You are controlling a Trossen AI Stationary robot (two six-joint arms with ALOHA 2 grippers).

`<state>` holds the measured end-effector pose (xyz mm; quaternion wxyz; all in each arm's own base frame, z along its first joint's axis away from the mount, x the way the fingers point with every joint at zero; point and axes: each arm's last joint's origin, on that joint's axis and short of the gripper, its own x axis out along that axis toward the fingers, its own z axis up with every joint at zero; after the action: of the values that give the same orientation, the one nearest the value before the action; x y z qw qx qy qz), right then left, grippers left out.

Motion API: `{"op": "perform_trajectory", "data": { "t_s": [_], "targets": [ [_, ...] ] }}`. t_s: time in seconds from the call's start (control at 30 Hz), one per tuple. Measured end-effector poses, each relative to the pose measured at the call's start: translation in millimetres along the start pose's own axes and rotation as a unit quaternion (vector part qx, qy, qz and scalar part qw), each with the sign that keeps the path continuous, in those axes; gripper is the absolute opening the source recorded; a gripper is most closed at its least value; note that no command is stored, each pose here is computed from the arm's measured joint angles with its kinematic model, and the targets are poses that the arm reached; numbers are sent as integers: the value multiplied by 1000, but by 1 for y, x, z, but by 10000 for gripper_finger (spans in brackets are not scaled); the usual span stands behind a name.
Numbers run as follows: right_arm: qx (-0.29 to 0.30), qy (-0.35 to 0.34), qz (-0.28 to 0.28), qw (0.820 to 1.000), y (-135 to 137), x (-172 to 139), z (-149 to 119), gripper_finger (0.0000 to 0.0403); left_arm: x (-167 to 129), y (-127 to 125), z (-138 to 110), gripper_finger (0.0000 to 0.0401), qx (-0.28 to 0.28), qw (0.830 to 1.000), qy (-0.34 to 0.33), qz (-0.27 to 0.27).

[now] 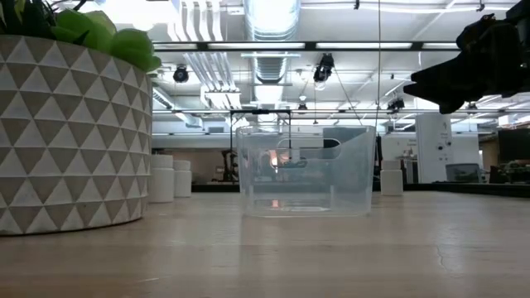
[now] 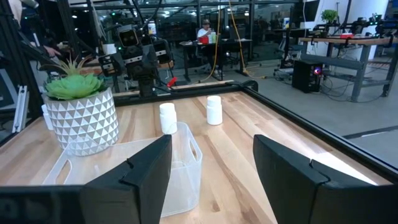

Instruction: Pick and place pill bottles into a basket

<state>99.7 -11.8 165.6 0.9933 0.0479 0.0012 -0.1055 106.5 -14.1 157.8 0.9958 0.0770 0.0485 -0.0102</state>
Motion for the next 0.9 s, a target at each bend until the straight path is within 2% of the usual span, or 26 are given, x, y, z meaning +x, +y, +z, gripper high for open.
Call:
{"op": "perform_trajectory", "data": {
  "t_s": [0.4,0.5,0.6,0.67,0.73,0.83,0.9],
  "targets": [
    [11,-1,0,1000,0,0,0,215,0,0,0,207,0,1000,0,0],
    [68,-5,1,998,0,0,1,215,0,0,0,207,0,1000,0,0],
    [163,-7,2,987,0,0,1,215,0,0,0,207,0,1000,0,0],
    [248,-16,6,969,0,0,3,215,0,0,0,207,0,1000,0,0],
    [340,-38,17,940,1,0,8,215,0,0,0,207,0,1000,0,0],
    [458,-90,20,884,0,-2,17,215,0,0,0,207,0,1000,0,0],
    [522,-147,7,840,-3,-3,24,215,0,0,0,207,0,1000,0,0]
  ]
}}
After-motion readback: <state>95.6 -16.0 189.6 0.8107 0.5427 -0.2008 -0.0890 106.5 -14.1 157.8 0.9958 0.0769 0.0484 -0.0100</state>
